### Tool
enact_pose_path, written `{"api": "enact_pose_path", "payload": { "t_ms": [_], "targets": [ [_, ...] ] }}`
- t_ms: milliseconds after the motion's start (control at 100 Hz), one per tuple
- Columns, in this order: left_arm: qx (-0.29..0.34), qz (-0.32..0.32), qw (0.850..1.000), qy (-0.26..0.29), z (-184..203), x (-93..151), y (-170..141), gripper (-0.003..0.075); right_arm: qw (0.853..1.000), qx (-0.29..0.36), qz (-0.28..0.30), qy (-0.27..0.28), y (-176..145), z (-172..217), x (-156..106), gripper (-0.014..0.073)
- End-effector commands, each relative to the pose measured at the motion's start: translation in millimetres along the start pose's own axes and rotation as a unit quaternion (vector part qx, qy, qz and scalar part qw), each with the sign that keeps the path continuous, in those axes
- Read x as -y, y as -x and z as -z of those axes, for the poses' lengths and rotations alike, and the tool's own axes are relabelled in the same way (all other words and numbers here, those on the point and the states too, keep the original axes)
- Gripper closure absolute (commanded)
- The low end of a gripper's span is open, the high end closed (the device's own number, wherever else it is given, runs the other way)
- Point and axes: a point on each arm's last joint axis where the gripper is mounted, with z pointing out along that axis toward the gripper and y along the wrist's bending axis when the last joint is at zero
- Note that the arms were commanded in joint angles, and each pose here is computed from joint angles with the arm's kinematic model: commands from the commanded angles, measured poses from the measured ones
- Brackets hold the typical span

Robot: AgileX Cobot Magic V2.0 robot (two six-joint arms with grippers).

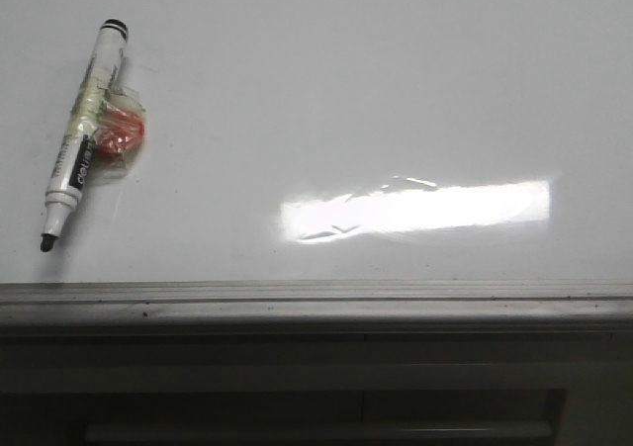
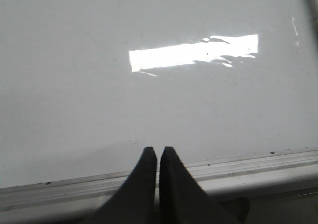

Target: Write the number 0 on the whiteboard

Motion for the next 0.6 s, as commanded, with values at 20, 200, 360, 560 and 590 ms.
{"api": "enact_pose_path", "payload": {
  "t_ms": [20,200,360,560,590],
  "targets": [
    [0.052,0.004,0.999,0.006,-1,-1,0,0.074,0.994,0.093,-0.052,-0.01,13,3,3,0.0663],
    [0.157,0.313,0.936,-0.042,3,-2,20,0.074,0.988,0.105,-0.111,-0.014,16,3,5,0.0663],
    [0.201,0.479,0.854,-0.039,6,-12,26,0.074,0.991,0.08,-0.112,0.0,20,4,0,0.0608],
    [0.179,0.506,0.842,-0.059,6,-8,26,0.0738,0.992,0.062,-0.11,0.027,40,9,-10,0.0412],
    [0.182,0.492,0.849,-0.062,8,-7,30,0.0734,0.992,0.057,-0.109,0.033,44,10,-12,0.0372]
  ]
}}
